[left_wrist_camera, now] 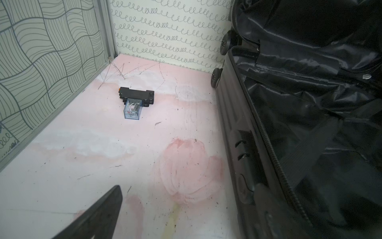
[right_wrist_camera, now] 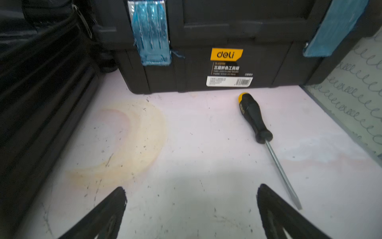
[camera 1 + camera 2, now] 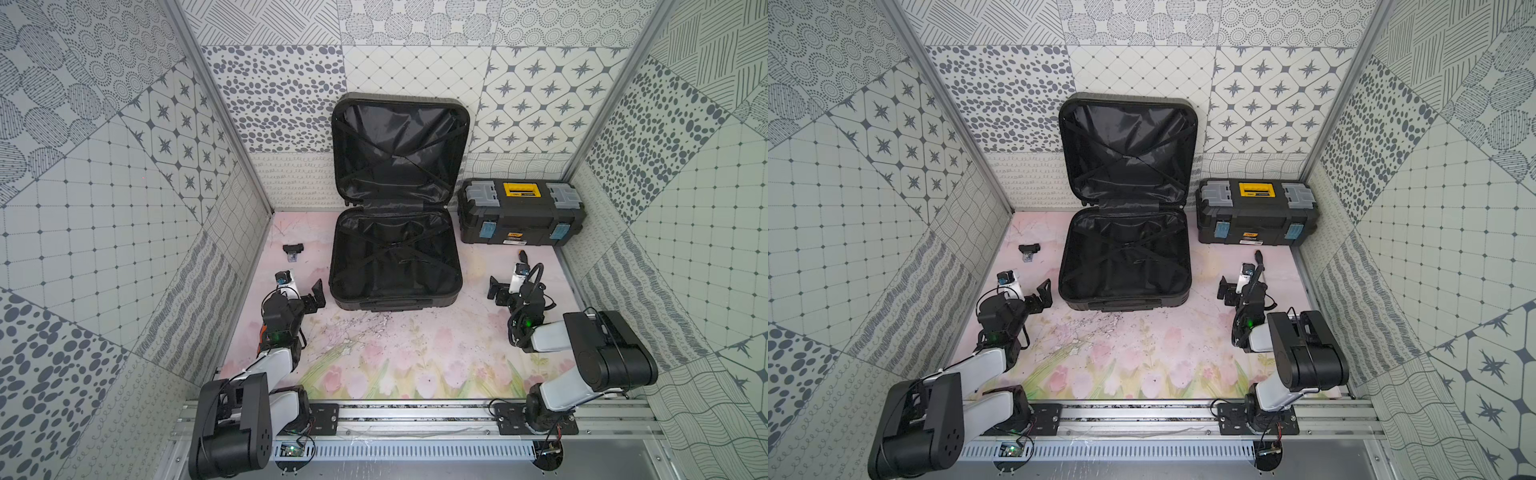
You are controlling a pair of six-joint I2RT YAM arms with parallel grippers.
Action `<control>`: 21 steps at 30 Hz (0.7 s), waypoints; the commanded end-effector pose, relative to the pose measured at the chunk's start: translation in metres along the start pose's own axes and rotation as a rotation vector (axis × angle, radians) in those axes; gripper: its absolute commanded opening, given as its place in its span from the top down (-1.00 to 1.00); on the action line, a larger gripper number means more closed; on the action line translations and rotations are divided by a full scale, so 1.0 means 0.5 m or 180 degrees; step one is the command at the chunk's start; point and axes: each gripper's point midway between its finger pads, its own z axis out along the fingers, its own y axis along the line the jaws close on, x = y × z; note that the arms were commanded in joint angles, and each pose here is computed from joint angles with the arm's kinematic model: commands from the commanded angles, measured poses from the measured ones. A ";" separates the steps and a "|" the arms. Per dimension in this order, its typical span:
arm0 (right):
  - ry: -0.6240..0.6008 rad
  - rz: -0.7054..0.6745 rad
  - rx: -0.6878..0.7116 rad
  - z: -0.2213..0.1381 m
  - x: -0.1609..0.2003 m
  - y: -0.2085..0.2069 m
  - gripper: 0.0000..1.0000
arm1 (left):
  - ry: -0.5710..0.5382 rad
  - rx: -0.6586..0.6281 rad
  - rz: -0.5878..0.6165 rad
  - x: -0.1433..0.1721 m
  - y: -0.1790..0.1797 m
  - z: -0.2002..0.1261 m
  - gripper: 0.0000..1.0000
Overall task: Open the suitcase zippers
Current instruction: Reset both arms
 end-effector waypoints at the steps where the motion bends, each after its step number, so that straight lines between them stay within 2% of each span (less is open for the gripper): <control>1: -0.0135 -0.0030 -0.0074 0.010 -0.039 0.006 -1.00 | -0.0079 0.0027 0.0137 -0.011 0.005 0.019 -0.99; 3: -0.0142 -0.0032 -0.0087 0.013 -0.042 0.006 -1.00 | -0.0243 0.0056 0.0059 -0.018 0.005 0.031 -0.98; 5: -0.0117 -0.0028 -0.0090 0.013 -0.038 0.006 -0.99 | -0.0161 0.0226 0.0252 0.000 -0.015 0.053 -0.97; 7: -0.0123 -0.0032 -0.0103 0.013 -0.040 0.007 -0.99 | -0.0180 0.0021 0.0277 0.028 0.001 0.067 -0.98; 9: -0.0123 -0.0038 -0.0116 0.013 -0.039 0.009 -1.00 | -0.0354 -0.0150 0.0322 0.029 0.013 0.072 -0.97; 12: -0.0068 -0.0027 -0.0092 0.020 -0.039 0.007 -1.00 | 0.0375 -0.0219 0.0426 0.060 0.003 0.123 -0.97; 13: -0.0034 -0.0013 -0.0059 0.026 -0.040 0.004 -1.00 | 0.0358 -0.0276 0.0620 0.047 -0.009 0.142 -0.97; 14: 0.0002 -0.0026 -0.0078 0.028 -0.037 0.006 -1.00 | 0.0409 -0.0326 0.0655 0.053 -0.012 0.141 -0.98; 21: 0.0019 -0.0039 -0.0098 0.030 -0.037 0.009 -1.00 | 0.0386 -0.0290 0.0639 0.050 -0.012 0.142 -0.98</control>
